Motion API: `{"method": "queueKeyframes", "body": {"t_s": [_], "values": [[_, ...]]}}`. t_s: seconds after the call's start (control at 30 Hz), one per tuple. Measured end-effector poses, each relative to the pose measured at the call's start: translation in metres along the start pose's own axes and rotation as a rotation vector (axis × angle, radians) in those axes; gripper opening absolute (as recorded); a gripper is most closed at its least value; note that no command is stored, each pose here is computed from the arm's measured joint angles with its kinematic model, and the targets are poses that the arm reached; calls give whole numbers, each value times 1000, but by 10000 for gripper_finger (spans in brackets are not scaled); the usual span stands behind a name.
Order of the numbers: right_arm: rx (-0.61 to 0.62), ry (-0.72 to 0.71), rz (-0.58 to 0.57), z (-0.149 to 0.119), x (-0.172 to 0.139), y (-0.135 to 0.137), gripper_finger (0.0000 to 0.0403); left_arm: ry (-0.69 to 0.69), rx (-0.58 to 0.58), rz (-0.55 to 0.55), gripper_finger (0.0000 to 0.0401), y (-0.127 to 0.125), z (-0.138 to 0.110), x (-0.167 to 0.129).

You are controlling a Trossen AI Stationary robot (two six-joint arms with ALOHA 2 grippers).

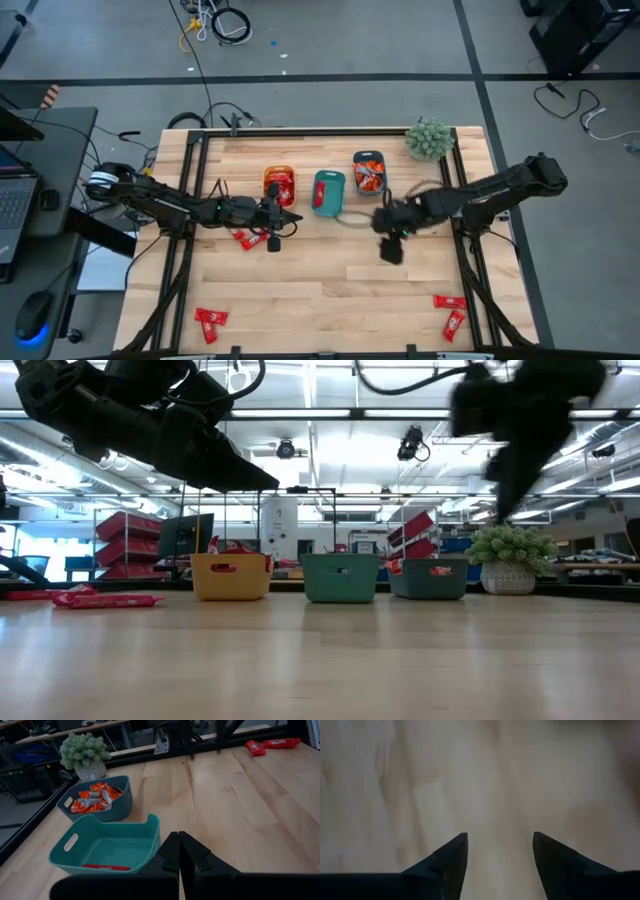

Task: Sort candy
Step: Put the red chocolate into the green bin

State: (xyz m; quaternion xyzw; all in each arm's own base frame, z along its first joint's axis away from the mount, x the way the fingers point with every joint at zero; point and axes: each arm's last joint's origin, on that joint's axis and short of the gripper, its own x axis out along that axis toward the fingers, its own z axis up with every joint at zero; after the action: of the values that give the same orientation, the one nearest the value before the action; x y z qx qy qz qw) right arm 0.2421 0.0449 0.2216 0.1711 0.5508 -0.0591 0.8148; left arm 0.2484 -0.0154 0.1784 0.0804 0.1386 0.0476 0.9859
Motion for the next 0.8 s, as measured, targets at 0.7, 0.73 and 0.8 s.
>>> {"method": "queueKeyframes", "body": {"t_s": [0.7, 0.73, 0.8], "values": [[176, 277, -15, -131, -19, 96, 297, 24, -21, -3, 0, 0, -2, 0], [164, 285, -26, -136, -19, 98, 299, 24, -22, -3, 0, 0, -2, 0], [125, 300, -52, -147, -16, 102, 300, 24, -23, -3, 0, 0, -2, 0]]}}
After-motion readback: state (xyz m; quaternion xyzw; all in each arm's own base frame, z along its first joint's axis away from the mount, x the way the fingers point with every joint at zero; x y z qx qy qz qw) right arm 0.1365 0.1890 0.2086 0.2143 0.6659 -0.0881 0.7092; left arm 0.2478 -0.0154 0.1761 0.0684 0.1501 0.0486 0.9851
